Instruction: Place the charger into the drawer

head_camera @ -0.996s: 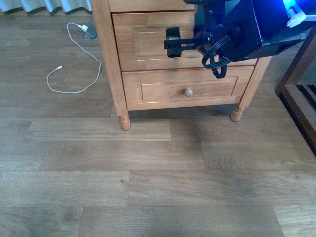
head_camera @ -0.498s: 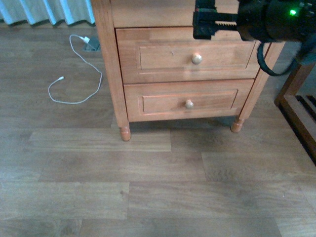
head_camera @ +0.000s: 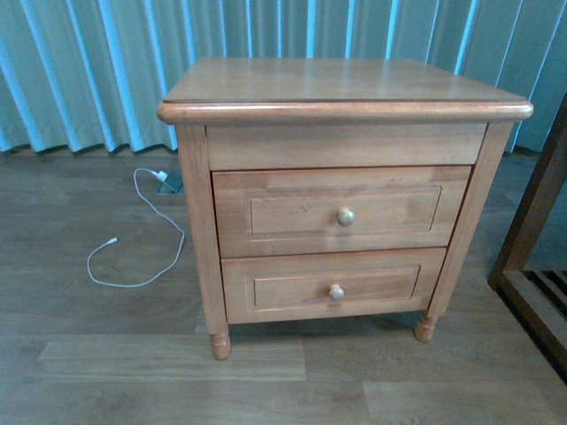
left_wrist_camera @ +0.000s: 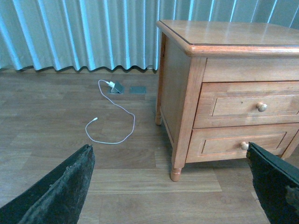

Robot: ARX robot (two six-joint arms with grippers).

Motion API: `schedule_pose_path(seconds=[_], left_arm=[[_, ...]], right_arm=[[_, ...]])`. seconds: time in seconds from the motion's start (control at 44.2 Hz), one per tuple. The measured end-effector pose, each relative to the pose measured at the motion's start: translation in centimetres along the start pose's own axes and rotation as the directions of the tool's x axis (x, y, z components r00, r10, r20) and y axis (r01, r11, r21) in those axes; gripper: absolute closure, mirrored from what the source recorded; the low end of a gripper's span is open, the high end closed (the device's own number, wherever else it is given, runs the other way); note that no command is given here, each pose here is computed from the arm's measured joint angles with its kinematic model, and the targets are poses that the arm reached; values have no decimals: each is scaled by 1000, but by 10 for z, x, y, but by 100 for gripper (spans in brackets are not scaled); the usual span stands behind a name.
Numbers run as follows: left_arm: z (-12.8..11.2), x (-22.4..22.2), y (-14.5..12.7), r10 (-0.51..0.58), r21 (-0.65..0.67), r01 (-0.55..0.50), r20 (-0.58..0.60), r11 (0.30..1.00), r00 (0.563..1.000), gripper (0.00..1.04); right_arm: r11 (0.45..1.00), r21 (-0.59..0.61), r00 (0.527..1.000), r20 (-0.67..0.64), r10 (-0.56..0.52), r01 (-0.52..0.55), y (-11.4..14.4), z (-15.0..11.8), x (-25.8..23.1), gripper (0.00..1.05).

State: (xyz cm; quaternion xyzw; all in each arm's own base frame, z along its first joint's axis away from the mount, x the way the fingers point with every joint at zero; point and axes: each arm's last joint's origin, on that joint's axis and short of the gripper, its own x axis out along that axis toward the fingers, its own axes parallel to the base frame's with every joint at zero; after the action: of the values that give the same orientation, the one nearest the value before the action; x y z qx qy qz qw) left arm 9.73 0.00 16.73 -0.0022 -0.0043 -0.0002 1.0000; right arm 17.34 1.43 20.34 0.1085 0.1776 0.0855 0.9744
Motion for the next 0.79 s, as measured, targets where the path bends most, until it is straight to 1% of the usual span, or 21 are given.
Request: schedule_pose_path(seconds=[0.113,0.158,0.204,0.34,0.408,0.475,0.589,0.634,0.792], left_arm=[[0,0,0,0,0,0,0,1000,1000,6],[0,0,0,0,0,0,0,1000,1000,6],[0,0,0,0,0,0,0,1000,1000,6],[0,0,0,0,0,0,0,1000,1000,6],[0,0,0,0,0,0,0,1000,1000,6],[0,0,0,0,0,0,0,1000,1000,6],[0,0,0,0,0,0,0,1000,1000,6],[0,0,0,0,0,0,0,1000,1000,6],[0,0,0,0,0,0,0,1000,1000,6]], right_arm=[[1000,14,999,41,-27,27,-6,-10,-26,8],[999,13,996,77,-34,33,-6,-11,-34,8],[999,9,995,98,-31,31,-6,-10,-36,8],[999,3,994,102,-41,41,-6,-11,-35,9],[988,-68,959,259,-118,140,-9,-15,-36,21],[977,-113,930,341,-134,183,-10,-18,-38,31],[968,-150,921,366,-133,199,-11,-23,-41,49],[966,-162,922,364,-130,200,-11,-27,-42,60],[964,-171,923,361,-131,204,-12,-34,-44,84]])
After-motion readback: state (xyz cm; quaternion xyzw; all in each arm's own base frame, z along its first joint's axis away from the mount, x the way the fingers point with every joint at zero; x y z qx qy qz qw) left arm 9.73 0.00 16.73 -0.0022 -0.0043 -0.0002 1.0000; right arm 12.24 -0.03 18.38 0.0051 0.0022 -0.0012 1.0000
